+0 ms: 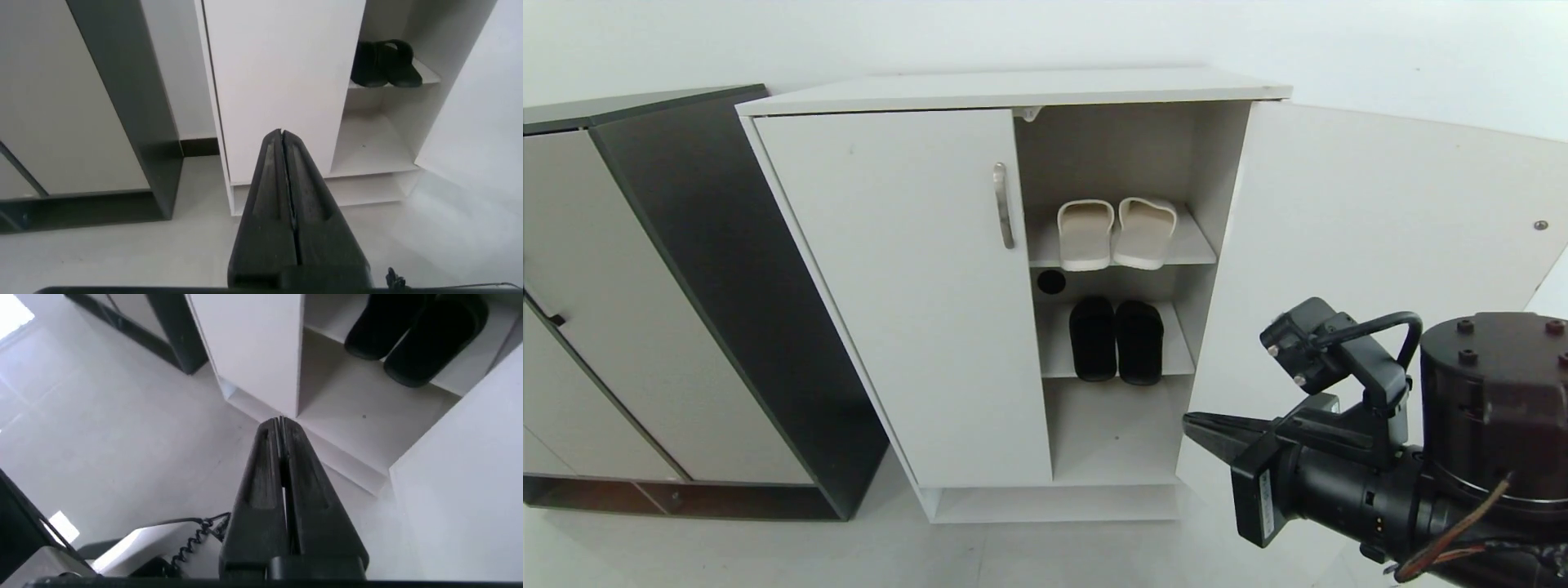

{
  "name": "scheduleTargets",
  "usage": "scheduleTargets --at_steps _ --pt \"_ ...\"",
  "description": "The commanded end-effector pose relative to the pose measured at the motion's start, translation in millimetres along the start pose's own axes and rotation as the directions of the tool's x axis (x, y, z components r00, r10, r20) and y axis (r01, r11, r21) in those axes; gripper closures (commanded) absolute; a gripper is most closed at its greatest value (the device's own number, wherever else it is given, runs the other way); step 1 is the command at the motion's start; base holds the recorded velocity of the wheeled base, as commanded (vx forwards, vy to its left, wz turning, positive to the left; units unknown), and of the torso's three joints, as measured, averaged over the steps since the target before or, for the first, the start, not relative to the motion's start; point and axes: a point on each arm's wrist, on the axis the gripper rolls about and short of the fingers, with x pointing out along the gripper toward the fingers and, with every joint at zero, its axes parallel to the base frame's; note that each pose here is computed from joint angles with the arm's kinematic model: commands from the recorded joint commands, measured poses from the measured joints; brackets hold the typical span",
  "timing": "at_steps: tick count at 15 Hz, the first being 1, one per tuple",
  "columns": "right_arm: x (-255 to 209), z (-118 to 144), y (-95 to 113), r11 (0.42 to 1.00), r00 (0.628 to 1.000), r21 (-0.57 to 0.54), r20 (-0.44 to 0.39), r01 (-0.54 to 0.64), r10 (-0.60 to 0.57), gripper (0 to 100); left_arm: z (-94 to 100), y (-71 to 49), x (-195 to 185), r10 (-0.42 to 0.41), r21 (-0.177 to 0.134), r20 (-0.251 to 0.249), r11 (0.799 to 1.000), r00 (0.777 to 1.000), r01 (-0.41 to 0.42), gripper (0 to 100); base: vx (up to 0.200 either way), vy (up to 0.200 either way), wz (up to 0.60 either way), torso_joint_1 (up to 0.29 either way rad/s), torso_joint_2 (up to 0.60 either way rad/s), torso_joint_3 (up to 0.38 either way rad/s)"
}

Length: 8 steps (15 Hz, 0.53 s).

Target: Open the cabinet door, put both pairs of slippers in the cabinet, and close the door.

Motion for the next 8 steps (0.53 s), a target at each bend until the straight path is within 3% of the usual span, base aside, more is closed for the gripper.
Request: scheduleTargets --at_steps 1,8 --pt "2.6 -2.2 0.8 1.0 1.0 -0.003 -0.011 -0.001 0.001 100 -0.1 0.0 0.0 0.0 0.0 -0.001 1.0 1.0 0.0 100 0.0 0.0 0.0 0.0 0.0 0.0" --pt "4.0 -5.1 0.9 1.0 1.0 -0.005 -0.023 -0.004 0.004 100 0.0 0.0 0.0 0.0 0.0 0.001 1.0 1.0 0.0 100 0.0 0.0 0.0 0.0 0.0 0.0"
